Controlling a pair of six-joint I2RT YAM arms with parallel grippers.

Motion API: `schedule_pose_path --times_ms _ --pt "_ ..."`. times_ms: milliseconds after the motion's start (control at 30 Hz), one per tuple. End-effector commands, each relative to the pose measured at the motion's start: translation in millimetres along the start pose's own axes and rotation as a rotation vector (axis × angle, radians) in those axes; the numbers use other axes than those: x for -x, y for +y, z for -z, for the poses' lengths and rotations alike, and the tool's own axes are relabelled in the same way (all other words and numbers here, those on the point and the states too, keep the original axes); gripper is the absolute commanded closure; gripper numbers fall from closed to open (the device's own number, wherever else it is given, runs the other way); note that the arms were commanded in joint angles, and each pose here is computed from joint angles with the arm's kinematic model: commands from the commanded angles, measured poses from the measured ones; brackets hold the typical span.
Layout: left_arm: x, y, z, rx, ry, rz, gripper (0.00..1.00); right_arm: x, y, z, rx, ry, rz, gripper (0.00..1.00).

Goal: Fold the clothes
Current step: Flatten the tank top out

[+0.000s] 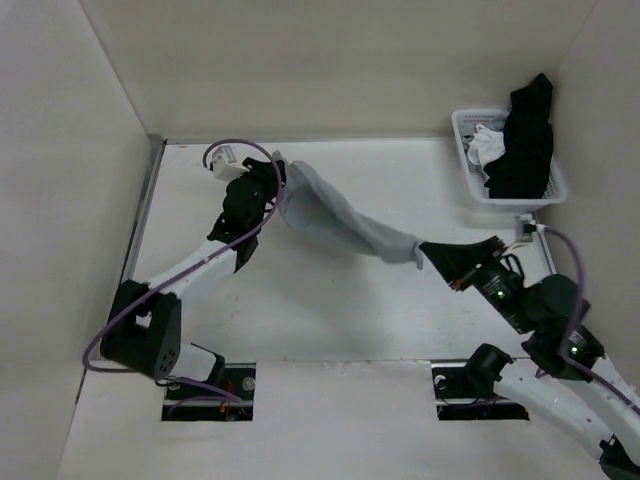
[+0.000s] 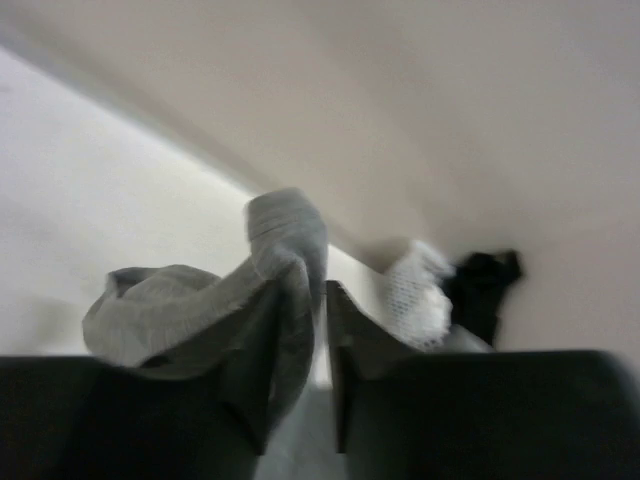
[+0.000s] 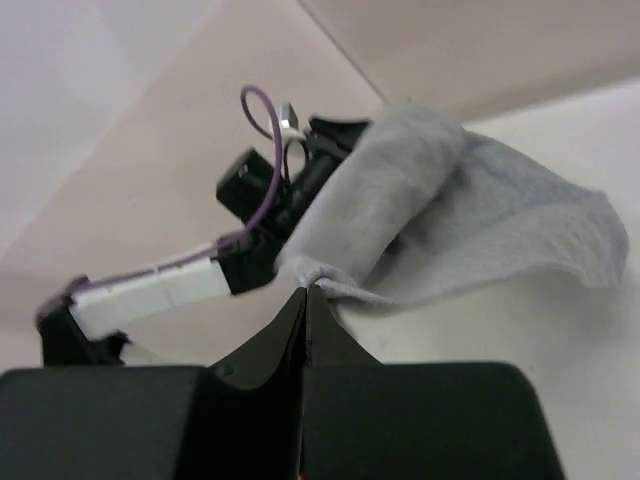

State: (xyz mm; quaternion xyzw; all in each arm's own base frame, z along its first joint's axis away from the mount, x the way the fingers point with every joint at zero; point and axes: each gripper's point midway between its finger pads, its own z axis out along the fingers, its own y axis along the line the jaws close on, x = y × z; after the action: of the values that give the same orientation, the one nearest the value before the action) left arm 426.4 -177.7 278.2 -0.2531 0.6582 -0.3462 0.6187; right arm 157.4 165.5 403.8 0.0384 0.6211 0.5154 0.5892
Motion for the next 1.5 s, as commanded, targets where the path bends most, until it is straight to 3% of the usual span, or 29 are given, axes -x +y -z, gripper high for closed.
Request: schedule_pose_path --times_ms 0,67,133,333,600,767,900,1067,1233,1300,1367,1467 --pt "-23.3 124.7 -20.1 0.284 -0.016 -0.011 0.71 -95.9 -79.1 2.8 -0.222 0.246 -0.064 1.00" --pt "-23.4 147.2 -30.2 0.314 0.030 0.045 0.63 -121.5 -117.8 5.6 -0.346 0.300 -0.065 1.00" --pt "-21.8 150.0 -26.5 0.308 0.054 0.088 0.61 -135.9 -147.8 6.6 -0.440 0.325 -0.049 1.00" --pt "-38.1 173.5 30.5 0.414 0.118 0.024 0.66 -141.3 -185.7 1.1 -0.531 0.293 -0.023 1.00" --pt "-116.3 146.2 101.9 0.360 0.425 -0.214 0.82 -154.3 -216.5 15.2 -0.616 0.296 -0.021 1.00" --pt "-138.2 152.3 94.5 0.370 0.541 -0.369 0.69 -157.5 -222.2 13.6 -0.622 0.300 -0.021 1.00" --pt "-146.6 154.2 79.1 0.371 0.555 -0.475 0.61 -156.5 -219.5 9.3 -0.605 0.294 -0.018 1.00" --pt "-159.4 146.1 65.7 0.327 0.569 -0.500 0.61 -161.3 -221.8 7.4 -0.601 0.305 -0.021 0.99" --pt "-170.0 147.8 70.9 0.329 0.604 -0.495 0.84 -162.8 -222.1 7.4 -0.592 0.303 -0.023 0.99" --pt "-168.0 148.8 75.3 0.338 0.603 -0.486 0.87 -162.1 -219.6 6.3 -0.578 0.303 -0.022 0.99" --pt "-163.2 146.5 79.5 0.341 0.597 -0.477 0.83 -161.2 -218.5 4.7 -0.567 0.305 -0.018 0.99" --pt "-156.6 145.6 83.1 0.348 0.580 -0.476 0.67 -162.2 -217.3 1.7 -0.558 0.316 -0.009 0.98"
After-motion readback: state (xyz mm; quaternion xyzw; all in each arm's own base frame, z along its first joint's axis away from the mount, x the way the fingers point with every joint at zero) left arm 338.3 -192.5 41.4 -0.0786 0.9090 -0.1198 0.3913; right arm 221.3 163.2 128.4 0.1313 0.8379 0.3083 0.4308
